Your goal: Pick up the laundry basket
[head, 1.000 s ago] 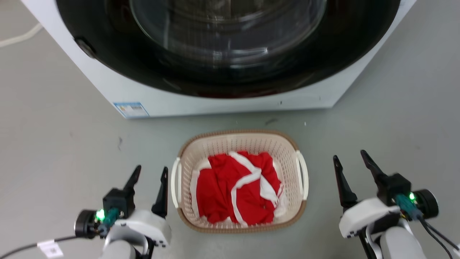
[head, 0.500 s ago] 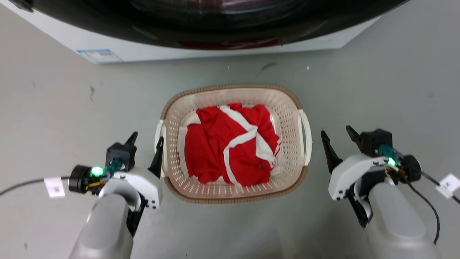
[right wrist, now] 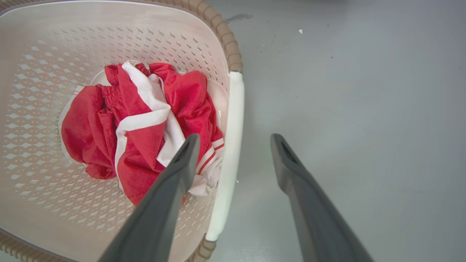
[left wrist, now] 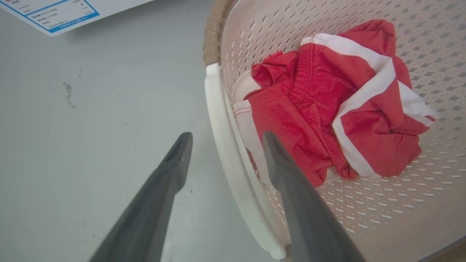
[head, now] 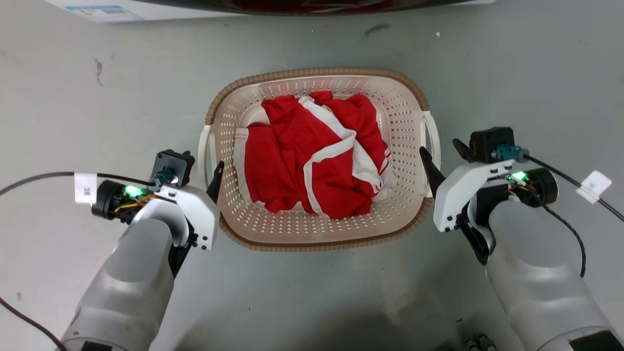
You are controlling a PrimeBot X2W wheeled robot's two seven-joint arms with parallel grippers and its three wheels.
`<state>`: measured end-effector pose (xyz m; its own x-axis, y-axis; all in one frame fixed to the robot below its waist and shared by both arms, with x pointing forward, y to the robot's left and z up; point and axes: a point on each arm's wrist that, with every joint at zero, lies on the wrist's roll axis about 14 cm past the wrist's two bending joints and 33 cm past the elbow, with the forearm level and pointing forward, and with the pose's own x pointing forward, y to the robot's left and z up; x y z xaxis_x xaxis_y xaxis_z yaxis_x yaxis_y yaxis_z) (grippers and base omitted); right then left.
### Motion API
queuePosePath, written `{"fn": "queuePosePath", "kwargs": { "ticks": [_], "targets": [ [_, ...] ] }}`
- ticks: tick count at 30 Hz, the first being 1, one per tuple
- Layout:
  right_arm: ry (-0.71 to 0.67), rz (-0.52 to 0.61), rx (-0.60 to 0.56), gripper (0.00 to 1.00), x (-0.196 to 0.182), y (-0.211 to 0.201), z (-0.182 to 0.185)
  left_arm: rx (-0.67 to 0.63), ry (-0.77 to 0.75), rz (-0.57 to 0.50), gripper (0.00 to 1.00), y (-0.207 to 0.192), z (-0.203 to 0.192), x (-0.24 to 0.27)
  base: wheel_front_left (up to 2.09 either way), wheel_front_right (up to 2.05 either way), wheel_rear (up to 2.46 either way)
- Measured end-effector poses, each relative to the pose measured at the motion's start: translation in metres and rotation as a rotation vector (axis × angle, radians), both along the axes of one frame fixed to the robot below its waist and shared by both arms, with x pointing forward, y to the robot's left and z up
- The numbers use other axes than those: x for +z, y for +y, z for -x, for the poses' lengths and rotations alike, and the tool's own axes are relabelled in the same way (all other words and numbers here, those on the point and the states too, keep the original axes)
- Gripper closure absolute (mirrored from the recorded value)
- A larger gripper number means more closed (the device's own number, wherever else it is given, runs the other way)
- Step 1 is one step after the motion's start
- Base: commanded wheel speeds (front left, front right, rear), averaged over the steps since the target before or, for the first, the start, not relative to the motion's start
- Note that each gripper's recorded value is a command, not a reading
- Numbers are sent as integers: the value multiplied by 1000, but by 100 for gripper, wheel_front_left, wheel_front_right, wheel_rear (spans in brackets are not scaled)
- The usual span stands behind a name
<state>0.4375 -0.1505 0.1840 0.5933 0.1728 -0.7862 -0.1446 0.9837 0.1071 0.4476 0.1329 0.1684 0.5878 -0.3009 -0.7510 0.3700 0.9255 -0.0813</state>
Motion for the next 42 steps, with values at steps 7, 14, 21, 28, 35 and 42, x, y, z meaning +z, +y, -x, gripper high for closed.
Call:
{"fn": "queuePosePath", "kwargs": {
  "ticks": [7, 14, 21, 28, 35, 42],
  "targets": [
    [106, -16, 19, 0, -24, 9, 2, -23, 63, -20, 0, 3, -2, -21, 0, 0, 0],
    [184, -9, 40, 0, -44, 13, 0, -49, 110, -27, 0, 1, -4, -37, 0, 0, 0],
    [242, -10, 46, 0, -60, 16, 0, -78, 143, -35, 0, 0, -5, -49, 0, 0, 0],
    [278, -6, 57, 0, -69, 17, 5, -97, 159, -31, 0, -2, -5, -55, 0, 0, 0],
    [266, -10, 62, 0, -69, 19, 3, -111, 158, -26, 0, -4, -5, -55, 0, 0, 0],
    [275, -11, 61, 0, -69, 19, 5, -125, 150, -16, 0, -7, -4, -53, 0, 0, 0]
  ]
}}
